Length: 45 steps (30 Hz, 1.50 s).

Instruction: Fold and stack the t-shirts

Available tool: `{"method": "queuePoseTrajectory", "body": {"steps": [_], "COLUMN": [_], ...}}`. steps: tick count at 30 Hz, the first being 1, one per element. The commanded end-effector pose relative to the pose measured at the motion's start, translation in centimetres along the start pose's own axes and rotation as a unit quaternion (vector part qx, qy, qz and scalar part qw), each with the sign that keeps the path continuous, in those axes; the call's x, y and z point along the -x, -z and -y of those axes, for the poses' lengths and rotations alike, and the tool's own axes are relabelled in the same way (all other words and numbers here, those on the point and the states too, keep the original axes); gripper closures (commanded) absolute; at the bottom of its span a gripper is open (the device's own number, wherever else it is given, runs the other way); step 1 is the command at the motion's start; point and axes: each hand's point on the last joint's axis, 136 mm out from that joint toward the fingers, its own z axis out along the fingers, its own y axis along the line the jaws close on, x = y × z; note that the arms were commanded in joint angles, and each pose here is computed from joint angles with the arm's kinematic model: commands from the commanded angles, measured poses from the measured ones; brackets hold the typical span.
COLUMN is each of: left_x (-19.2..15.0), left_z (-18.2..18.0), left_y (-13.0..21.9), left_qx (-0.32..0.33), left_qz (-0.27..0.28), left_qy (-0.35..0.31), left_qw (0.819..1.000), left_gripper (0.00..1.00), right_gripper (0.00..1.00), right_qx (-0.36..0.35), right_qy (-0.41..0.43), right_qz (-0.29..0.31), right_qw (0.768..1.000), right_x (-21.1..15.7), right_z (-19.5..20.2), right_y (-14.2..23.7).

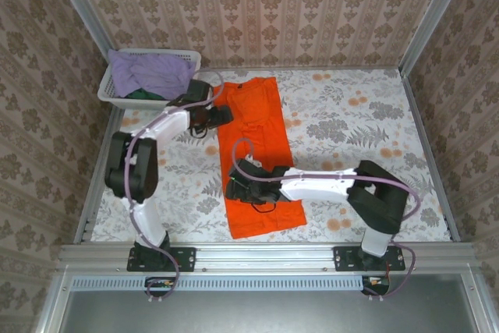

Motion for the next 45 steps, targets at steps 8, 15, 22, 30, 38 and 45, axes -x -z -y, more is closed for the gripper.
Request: {"method": "queuePoseTrajectory", "body": {"steps": [8,15,22,30,38,45], "left_x": [1.9,2.3,3.1,2.8,6.0,9.4], "left_z": [1.1,1.7,3.6,8.8,11.4,14.5], "left_y": [-7.1,-11.0,-13.5,-13.8,-9.7,2.2], "left_qx": [0.069,0.1,0.087,0.019,-0.009,-0.032], "left_qz": [-0.079,-0.111,-0.108,-0.081,-0.032,0.04], "left_qy": [-0.081,-0.124,-0.151,-0.149,-0.137,-0.163], "left_qw": [0.991,0.981,0.979,0.985,0.99,0.985], "left_gripper": [0.24,0.24,0.2,0.18,0.13,0.0], "right_gripper": [0.38,0.34,0.33,0.33,0.32,0.29], "right_qx": [-0.018,-0.05,-0.089,-0.111,-0.14,-0.119], "right_qy": [-0.005,-0.036,-0.056,-0.068,-0.058,-0.047], "right_qz": [0.11,0.193,0.233,0.234,0.241,0.257], "right_qw": [0.994,0.979,0.967,0.963,0.959,0.958], "right_x": [7.0,11.7,14.4,15.2,15.1,15.1], "right_z": [7.2,14.0,18.9,22.0,23.7,23.1], "right_y": [8.0,12.2,13.4,11.7,10.5,11.1]}}
